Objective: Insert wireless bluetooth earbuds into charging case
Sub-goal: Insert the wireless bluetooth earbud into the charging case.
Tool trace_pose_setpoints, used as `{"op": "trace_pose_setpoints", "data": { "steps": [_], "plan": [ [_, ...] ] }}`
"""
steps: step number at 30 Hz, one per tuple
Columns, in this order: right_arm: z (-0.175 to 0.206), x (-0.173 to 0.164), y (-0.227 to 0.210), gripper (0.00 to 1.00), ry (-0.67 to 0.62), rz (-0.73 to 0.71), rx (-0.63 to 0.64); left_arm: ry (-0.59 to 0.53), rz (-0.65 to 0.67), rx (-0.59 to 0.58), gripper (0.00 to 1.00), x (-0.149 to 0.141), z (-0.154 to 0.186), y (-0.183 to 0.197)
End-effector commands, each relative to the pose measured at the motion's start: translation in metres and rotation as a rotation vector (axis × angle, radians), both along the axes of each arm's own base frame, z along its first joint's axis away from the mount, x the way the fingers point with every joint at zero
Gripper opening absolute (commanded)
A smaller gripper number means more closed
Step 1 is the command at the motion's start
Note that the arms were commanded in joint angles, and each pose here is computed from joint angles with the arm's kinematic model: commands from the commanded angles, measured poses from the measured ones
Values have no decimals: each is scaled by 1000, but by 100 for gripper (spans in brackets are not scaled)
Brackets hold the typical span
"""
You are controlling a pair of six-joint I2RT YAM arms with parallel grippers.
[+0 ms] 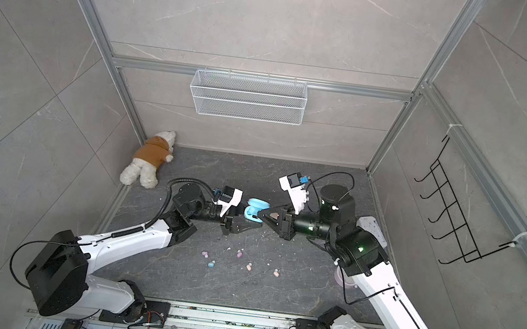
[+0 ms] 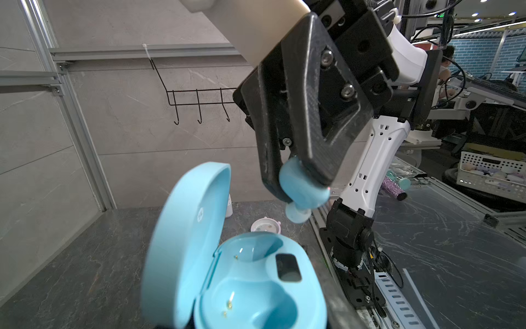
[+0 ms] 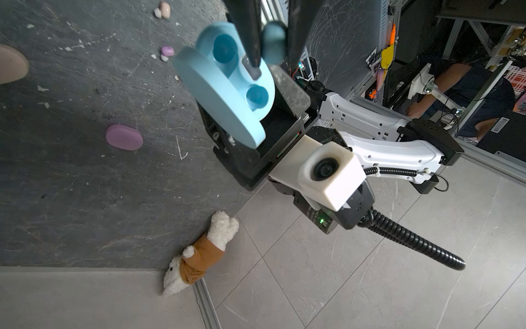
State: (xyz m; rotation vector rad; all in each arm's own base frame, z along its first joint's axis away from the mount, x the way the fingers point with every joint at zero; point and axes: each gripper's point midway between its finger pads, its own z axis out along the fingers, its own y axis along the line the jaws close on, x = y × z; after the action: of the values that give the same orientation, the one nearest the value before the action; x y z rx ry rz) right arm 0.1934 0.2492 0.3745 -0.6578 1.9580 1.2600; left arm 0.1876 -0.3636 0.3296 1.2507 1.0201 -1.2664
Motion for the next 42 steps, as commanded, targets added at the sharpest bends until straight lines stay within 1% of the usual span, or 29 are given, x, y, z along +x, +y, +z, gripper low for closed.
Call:
{"op": "trace_pose_setpoints", "data": {
  "steps": [1,12,25,42],
  "plan": [
    [5,7,1,16,-50,-6,5,-93,5,-39,15,-1,20,-1],
    [-5,8,-5,16,-41,-38,-43,-91,0,-61,14,-2,26,0],
    [-9,9,-5,17,-26,-38,-64,-84,-6,-82,14,-2,32,0],
    [-5,11,-9,18,-28,-63,-84,-70,-37,-94,14,-9,32,-4]
  ]
}}
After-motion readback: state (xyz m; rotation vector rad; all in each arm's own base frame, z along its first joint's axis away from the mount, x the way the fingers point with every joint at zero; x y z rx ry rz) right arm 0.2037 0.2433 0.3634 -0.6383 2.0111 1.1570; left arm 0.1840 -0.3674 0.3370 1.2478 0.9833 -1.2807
